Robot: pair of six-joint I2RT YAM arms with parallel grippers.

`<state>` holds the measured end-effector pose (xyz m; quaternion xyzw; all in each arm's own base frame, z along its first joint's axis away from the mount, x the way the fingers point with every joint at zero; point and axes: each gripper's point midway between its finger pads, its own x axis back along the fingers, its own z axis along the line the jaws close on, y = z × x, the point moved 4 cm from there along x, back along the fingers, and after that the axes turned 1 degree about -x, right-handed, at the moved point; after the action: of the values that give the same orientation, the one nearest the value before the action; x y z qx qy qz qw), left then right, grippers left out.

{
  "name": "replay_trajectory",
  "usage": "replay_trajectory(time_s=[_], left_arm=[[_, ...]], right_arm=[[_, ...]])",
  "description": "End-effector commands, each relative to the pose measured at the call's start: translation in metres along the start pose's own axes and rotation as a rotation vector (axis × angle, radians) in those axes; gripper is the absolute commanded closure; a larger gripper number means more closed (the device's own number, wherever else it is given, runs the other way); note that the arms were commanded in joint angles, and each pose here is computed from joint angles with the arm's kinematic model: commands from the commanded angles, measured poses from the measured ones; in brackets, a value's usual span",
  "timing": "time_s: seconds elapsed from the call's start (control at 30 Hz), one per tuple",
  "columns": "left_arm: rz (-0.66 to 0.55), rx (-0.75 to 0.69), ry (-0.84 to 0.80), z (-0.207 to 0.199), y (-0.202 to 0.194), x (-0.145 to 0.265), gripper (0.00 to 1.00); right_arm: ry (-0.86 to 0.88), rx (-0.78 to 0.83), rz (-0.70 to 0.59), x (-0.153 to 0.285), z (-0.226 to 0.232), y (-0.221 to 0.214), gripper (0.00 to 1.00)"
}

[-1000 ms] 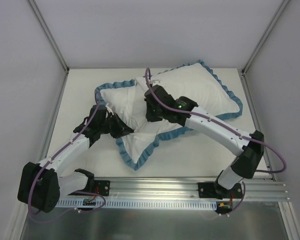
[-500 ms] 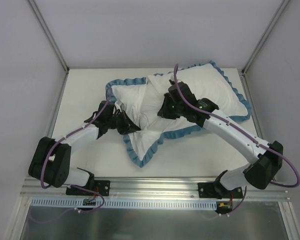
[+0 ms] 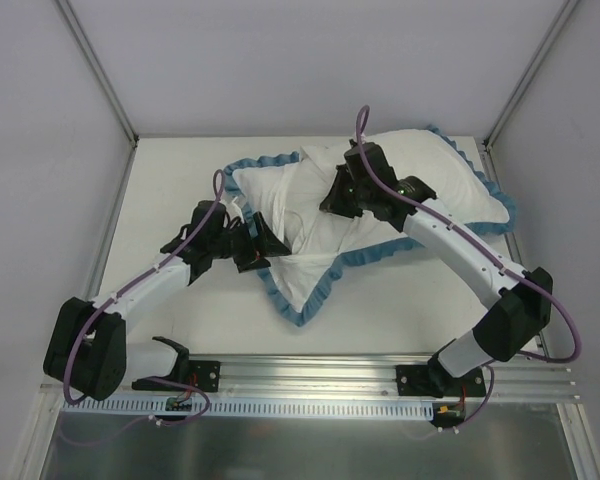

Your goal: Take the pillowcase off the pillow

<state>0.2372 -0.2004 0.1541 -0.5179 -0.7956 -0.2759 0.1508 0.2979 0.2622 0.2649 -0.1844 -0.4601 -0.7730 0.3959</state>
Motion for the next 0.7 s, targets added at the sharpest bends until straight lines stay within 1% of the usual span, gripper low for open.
replay_trajectory(time_s=[0.0, 0.03, 0.1, 0.2, 0.27, 0.33, 0.47, 0.57, 0.6, 0.67], left_arm=[[0.067, -0.023, 0.045, 0.006, -0.028, 0.005, 0.13], [0.067, 0.002, 0.046, 0.005, -0.030, 0.005, 0.11], [0.062, 0.017, 0.050, 0.003, -0.031, 0.005, 0.10], [0.048, 0.033, 0.062, 0.000, -0.031, 0.003, 0.13], [0.054, 0.025, 0.047, -0.009, -0.032, -0.001, 0.15], [0.070, 0.017, 0.034, -0.016, -0.033, -0.007, 0.16], [0.133, -0.007, 0.016, -0.029, -0.051, -0.021, 0.17], [0.182, 0.004, 0.032, -0.026, -0.066, -0.029, 0.25], [0.185, -0.003, 0.022, -0.028, -0.068, -0.033, 0.32], [0.204, -0.004, 0.017, -0.030, -0.075, -0.037, 0.39]], right_arm=[[0.079, -0.044, -0.223, 0.017, 0.033, 0.051, 0.99], [0.077, -0.043, -0.221, 0.014, 0.034, 0.050, 0.99], [0.078, -0.045, -0.224, 0.013, 0.037, 0.049, 0.99], [0.082, -0.051, -0.229, 0.013, 0.040, 0.050, 0.99], [0.083, -0.059, -0.237, 0.013, 0.041, 0.052, 0.99], [0.086, -0.070, -0.240, 0.012, 0.043, 0.052, 0.99], [0.082, -0.090, -0.259, 0.009, 0.045, 0.055, 0.99], [0.077, -0.108, -0.274, 0.007, 0.048, 0.060, 0.99], [0.070, -0.111, -0.273, 0.004, 0.047, 0.060, 0.99], [0.060, -0.122, -0.287, 0.002, 0.048, 0.064, 0.99]])
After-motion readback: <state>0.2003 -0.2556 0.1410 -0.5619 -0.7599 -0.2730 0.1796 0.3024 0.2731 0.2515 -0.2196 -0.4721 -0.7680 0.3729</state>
